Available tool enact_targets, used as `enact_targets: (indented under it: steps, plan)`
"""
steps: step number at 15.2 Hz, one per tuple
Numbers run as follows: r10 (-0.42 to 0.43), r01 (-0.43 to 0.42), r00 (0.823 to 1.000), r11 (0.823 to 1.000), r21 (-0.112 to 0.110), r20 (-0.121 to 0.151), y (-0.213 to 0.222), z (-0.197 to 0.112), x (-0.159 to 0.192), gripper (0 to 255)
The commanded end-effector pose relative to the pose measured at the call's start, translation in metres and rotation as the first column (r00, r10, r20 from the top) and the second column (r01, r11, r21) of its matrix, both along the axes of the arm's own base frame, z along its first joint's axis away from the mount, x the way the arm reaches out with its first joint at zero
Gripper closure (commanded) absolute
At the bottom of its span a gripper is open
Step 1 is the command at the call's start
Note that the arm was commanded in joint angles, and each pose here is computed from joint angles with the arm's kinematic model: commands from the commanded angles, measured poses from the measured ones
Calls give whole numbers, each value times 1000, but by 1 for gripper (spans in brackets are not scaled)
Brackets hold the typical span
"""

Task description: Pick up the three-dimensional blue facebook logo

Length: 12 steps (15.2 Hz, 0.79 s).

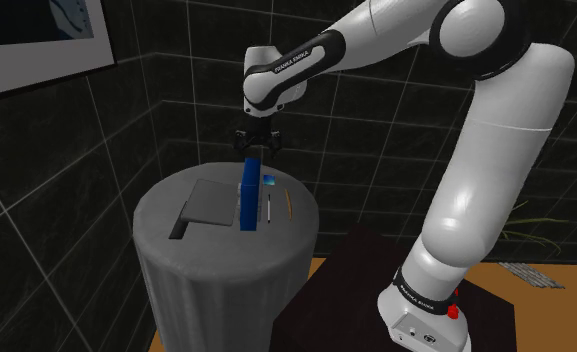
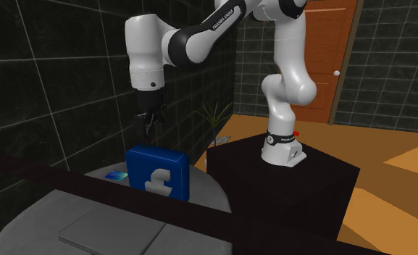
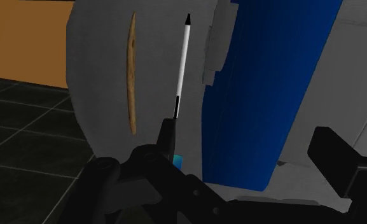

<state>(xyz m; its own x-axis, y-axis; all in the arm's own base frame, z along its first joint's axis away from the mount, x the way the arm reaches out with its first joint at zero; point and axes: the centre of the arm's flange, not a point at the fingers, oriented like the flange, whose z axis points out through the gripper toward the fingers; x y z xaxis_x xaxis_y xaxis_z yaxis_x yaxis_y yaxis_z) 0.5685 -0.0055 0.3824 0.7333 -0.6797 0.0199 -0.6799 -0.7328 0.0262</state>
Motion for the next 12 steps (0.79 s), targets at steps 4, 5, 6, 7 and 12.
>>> enact_targets:
  steps: [4,5,6,7,12]
  plan:
    - [-73,73,997,997,-10,14,-10,-29,31,0]
    - [-73,73,997,997,-10,14,-10,-35,31,0]
    - [-73,73,997,997,-10,14,-10,-40,31,0]
    - [-73,73,997,997,-10,14,-10,-45,31,0]
    - [-73,73,997,997,-10,14,-10,-59,31,0]
